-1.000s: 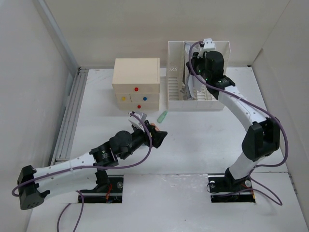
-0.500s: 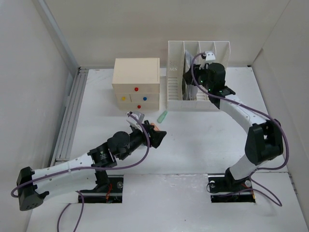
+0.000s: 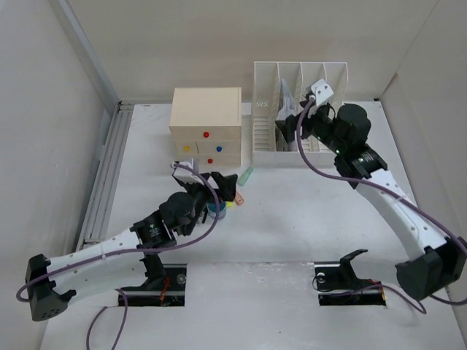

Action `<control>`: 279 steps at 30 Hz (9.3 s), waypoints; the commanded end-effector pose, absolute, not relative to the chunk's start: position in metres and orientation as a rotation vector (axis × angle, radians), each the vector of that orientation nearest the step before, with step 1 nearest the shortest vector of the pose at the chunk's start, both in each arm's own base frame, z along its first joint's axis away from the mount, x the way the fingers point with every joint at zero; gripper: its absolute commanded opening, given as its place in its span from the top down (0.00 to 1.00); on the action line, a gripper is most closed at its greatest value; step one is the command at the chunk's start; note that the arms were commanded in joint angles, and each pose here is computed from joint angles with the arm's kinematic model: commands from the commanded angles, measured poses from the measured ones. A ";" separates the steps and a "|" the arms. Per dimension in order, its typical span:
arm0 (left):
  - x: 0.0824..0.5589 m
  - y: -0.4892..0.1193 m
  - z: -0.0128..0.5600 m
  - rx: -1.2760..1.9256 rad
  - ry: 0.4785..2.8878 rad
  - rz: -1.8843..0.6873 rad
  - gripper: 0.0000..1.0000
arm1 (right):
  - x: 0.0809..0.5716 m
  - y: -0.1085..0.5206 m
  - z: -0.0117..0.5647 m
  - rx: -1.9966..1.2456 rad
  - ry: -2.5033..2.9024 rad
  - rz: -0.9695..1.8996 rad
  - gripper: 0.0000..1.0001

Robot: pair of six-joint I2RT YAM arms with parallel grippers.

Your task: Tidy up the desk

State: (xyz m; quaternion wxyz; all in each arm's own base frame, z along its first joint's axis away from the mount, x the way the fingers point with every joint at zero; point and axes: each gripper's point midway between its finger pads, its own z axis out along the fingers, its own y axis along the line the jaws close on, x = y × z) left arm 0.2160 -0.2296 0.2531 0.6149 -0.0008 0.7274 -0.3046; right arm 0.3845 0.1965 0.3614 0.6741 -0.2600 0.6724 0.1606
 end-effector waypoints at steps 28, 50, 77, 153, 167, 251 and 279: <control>0.384 -0.172 0.234 0.022 1.961 -0.604 0.69 | 0.282 0.215 0.308 -0.924 1.629 0.857 0.63; 0.421 -0.165 0.238 -0.077 1.933 -0.516 0.66 | 0.283 0.214 0.308 -0.910 1.639 0.856 0.63; 0.431 -0.163 0.250 -0.087 1.915 -0.377 0.91 | 0.286 0.214 0.305 -0.904 1.652 0.850 0.63; 0.247 -0.088 0.328 -0.146 1.553 -0.346 0.20 | 0.231 0.434 0.099 -1.875 1.427 0.647 0.00; 0.246 -0.087 0.331 -0.148 1.545 -0.351 0.19 | 0.234 0.437 0.081 -1.862 1.492 0.654 0.19; 0.162 -0.139 0.410 1.161 1.080 -0.073 0.03 | 0.165 0.377 0.394 -1.712 0.973 1.908 1.00; 0.126 -0.165 0.347 1.495 0.949 -0.179 0.06 | 0.128 0.415 0.357 -1.807 0.982 2.052 1.00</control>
